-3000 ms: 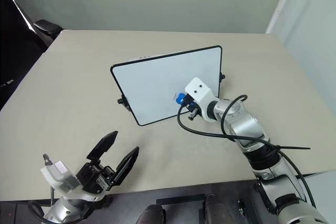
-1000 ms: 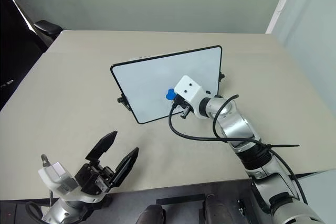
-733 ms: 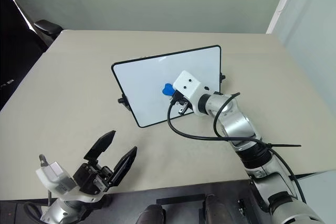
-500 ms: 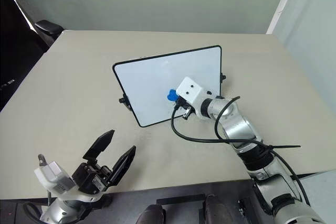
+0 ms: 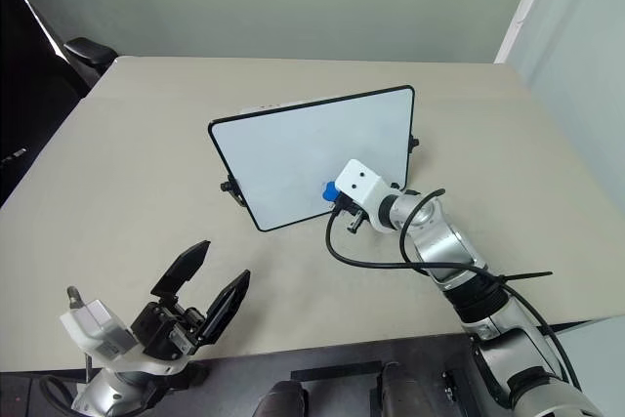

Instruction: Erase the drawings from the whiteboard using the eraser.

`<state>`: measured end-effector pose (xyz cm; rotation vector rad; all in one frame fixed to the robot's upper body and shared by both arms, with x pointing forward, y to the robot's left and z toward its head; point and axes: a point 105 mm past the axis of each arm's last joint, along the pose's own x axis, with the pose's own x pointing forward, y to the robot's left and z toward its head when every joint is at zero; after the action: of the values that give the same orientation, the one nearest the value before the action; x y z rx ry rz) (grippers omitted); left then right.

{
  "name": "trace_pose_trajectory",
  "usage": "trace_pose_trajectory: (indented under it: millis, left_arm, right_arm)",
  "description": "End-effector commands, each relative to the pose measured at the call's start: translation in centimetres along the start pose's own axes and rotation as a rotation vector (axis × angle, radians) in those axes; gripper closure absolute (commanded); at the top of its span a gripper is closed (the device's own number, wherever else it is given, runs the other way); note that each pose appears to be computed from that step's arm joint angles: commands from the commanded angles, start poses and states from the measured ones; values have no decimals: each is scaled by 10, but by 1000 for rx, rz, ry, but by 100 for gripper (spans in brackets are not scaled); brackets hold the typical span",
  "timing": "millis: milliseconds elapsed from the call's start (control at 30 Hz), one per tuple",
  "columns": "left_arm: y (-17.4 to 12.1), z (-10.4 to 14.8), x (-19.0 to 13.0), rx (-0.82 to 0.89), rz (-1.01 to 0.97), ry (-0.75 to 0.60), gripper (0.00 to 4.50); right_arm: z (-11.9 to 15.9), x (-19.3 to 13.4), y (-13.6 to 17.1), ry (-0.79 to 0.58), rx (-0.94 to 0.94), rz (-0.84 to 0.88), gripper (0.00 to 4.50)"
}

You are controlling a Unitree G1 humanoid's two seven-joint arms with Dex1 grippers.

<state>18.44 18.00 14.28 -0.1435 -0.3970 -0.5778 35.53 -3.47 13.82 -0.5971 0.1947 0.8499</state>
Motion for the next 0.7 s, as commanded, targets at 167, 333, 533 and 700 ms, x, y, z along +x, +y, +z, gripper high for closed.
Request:
trace_pose_trajectory:
  millis: [167,333,533,700]
  left_arm:
    - [-4,10,2,16,-17,-30,0]
    - [-4,11,2,16,-14,-32,0]
    - [-4,10,1,13,-15,-31,0]
    - [-3,10,2,10,-14,-31,0]
  right_arm:
    - [39,-5,-1,-148,-57,29,401]
    - [40,1,1,-142,-95,48,401]
    - [22,7,-3,-55,-129,14,401]
    - [11,3,-25,-15,-87,-98,401]
